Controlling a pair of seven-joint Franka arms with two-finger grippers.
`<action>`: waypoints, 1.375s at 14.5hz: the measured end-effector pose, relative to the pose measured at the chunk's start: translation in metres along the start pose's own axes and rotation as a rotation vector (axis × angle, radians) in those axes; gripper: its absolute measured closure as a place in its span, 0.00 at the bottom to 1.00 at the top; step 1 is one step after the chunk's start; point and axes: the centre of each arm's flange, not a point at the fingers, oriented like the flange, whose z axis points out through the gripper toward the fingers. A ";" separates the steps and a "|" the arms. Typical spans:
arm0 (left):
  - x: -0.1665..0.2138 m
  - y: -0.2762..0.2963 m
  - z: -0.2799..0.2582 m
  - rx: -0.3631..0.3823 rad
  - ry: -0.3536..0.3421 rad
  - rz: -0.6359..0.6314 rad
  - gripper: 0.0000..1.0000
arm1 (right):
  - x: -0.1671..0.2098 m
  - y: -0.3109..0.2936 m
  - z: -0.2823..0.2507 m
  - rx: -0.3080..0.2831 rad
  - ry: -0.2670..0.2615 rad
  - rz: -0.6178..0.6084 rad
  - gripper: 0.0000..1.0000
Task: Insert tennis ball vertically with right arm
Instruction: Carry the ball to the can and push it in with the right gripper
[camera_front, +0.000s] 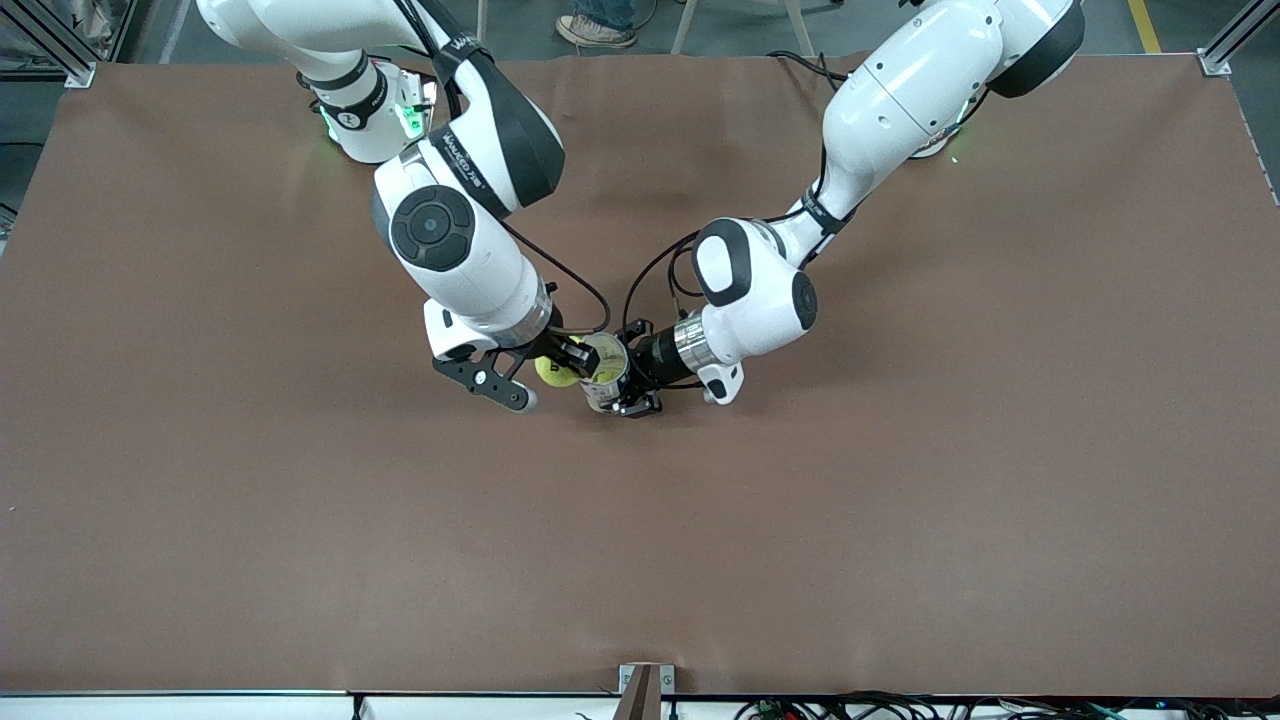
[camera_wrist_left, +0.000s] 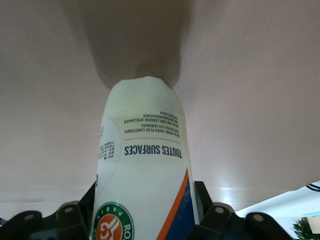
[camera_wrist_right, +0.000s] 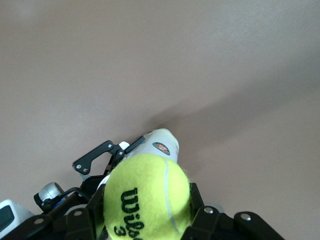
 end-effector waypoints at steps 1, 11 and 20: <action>-0.001 -0.002 0.001 -0.003 0.002 0.003 0.23 | -0.003 -0.003 0.002 0.000 -0.001 -0.004 0.33; 0.002 -0.009 0.010 -0.016 0.018 0.008 0.23 | -0.031 -0.019 0.023 -0.020 -0.014 -0.036 0.33; 0.003 -0.007 0.009 -0.020 0.019 0.012 0.23 | -0.033 -0.020 0.023 -0.022 -0.015 -0.039 0.00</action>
